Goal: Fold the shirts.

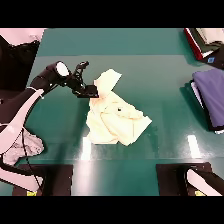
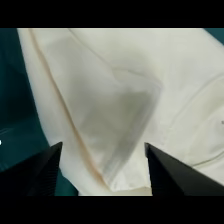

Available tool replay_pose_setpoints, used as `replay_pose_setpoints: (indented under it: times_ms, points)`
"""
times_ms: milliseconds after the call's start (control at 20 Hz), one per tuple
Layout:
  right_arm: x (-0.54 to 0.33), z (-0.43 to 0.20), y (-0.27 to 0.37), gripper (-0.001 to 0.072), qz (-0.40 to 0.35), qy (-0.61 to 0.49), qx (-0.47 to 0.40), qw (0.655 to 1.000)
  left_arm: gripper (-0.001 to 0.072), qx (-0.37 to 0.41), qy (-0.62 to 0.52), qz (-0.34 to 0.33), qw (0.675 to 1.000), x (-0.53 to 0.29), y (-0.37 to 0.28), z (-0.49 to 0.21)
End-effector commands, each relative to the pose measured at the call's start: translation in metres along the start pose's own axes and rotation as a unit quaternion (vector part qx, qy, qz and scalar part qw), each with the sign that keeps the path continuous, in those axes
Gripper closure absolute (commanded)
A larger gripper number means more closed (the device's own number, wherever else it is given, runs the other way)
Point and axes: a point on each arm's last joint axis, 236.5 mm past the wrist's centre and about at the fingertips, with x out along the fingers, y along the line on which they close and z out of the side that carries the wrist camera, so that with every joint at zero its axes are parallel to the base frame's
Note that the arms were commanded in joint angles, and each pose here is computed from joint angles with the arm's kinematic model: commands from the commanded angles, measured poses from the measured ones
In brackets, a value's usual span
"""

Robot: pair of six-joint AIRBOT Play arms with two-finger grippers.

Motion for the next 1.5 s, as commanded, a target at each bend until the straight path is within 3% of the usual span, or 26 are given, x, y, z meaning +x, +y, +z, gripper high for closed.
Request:
replay_pose_setpoints:
  times_ms: [0, 100, 300, 500, 650, 700, 750, 800, 1050, 1300, 1450]
  points:
    - [0.015, -0.019, -0.011, 0.0695, -0.004, 0.0, 0.022, 1.0, 0.0094, -0.007, 0.003, -0.005, 1.0, 0.012, 0.003, 0.0]
    - [0.024, -0.037, -0.018, 0.0695, -0.006, 0.009, 0.035, 0.999, 0.012, -0.007, 0.0, -0.005, 1.0, 0.012, 0.003, 0.001]
    - [0.047, -0.088, -0.031, 0.0695, -0.006, 0.067, 0.069, 0.995, 0.0661, 0.0, -0.005, -0.004, 1.0, 0.012, 0.004, 0.003]
    - [0.076, -0.147, -0.05, 0.0694, -0.007, 0.138, 0.114, 0.984, 0.0681, 0.008, 0.008, -0.007, 1.0, 0.003, -0.002, 0.001]
    - [0.094, -0.19, -0.06, 0.0691, -0.009, 0.184, 0.145, 0.972, 0.0681, 0.057, -0.016, 0.012, 0.998, -0.041, -0.016, 0.025]
    - [0.099, -0.204, -0.062, 0.0588, -0.006, 0.198, 0.149, 0.969, 0.0681, 0.076, -0.042, 0.016, 0.996, -0.064, -0.025, 0.038]
    - [0.105, -0.219, -0.062, 0.0254, -0.004, 0.213, 0.147, 0.966, 0.0681, 0.096, -0.069, 0.016, 0.993, -0.086, -0.036, 0.051]
    - [0.111, -0.232, -0.06, 0.0112, 0.0, 0.23, 0.147, 0.962, 0.0681, 0.114, -0.102, 0.016, 0.988, -0.111, -0.049, 0.064]
    - [0.171, -0.274, -0.037, 0.0139, 0.006, 0.285, 0.098, 0.953, 0.068, 0.157, -0.188, 0.011, 0.97, -0.191, -0.088, 0.086]
    - [0.212, -0.294, -0.025, 0.0158, 0.006, 0.298, 0.11, 0.948, 0.0681, 0.162, -0.169, 0.014, 0.972, -0.197, -0.089, 0.072]
    - [0.23, -0.273, -0.012, 0.0159, 0.019, 0.243, 0.126, 0.962, 0.068, 0.161, -0.166, 0.014, 0.973, -0.197, -0.089, 0.07]
